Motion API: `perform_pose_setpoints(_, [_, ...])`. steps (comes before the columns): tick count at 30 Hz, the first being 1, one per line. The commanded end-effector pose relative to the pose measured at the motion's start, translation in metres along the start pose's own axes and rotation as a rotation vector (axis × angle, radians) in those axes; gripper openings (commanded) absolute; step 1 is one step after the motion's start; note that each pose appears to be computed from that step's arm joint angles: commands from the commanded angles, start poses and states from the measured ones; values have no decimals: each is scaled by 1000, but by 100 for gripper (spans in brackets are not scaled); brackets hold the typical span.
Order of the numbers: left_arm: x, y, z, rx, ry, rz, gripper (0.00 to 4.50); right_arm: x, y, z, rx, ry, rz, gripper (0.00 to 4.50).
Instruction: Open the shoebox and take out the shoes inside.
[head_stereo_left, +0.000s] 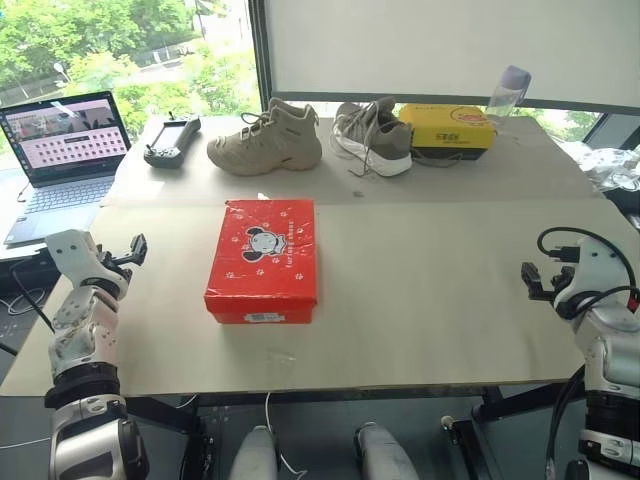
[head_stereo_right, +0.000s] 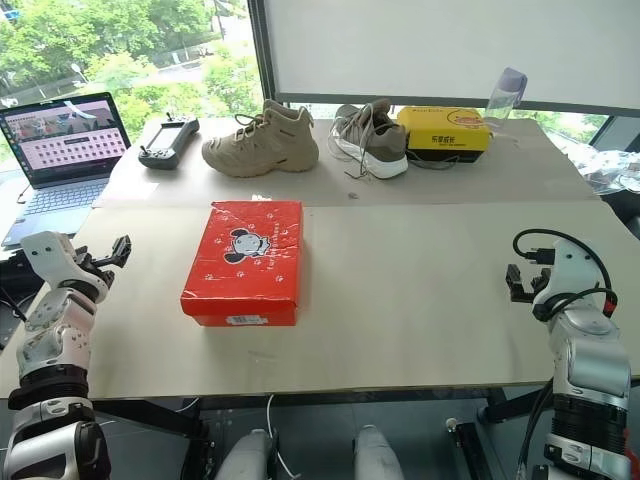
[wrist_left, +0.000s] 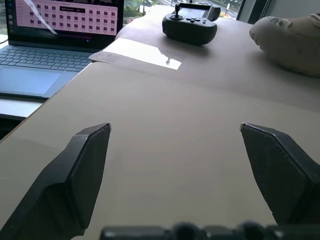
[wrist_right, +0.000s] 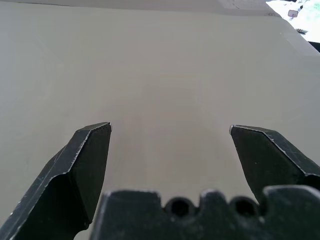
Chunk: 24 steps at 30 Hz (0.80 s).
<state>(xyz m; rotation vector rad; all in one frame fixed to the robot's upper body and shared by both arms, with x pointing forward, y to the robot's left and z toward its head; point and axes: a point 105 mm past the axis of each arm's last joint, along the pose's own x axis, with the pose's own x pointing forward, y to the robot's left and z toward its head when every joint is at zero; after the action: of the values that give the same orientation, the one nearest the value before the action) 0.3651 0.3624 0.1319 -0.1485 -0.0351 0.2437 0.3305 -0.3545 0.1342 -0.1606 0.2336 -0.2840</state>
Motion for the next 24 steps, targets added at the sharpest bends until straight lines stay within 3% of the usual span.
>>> perform_pose_setpoints(1, [2, -8, 22, 63, -49, -91, 446, -2, 8, 28, -30, -92, 78, 450])
perform_pose_setpoints(4, [0, -45, 39, 171, -39, -404, 446, -11, 48, 52, -38, -125, 404, 450])
perform_pose_setpoints(6, [-14, -69, 38, 208, 22, -656, 446, -29, 81, 60, -76, -106, 689, 450])
perform_pose_setpoints(11, [-52, -84, 17, 261, 259, -1021, 446, -92, 143, 63, -122, -97, 1299, 450])
perform_pose_setpoints(15, [-58, -81, 16, 297, 320, -1071, 446, -80, 156, 56, -159, -82, 1296, 450])
perform_pose_setpoints(18, [-58, -78, 15, 328, 338, -1072, 450, -74, 163, 57, -164, -93, 1292, 382])
perform_pose_setpoints(21, [-56, -76, 16, 323, 335, -1063, 370, -72, 168, 56, -183, -105, 1293, 272])
perform_pose_setpoints(23, [-56, -74, 14, 332, 340, -1063, 319, -72, 176, 55, -201, -112, 1310, 225])
perform_pose_setpoints(24, [-56, -74, 13, 338, 345, -1064, 272, -71, 181, 54, -219, -112, 1311, 179])
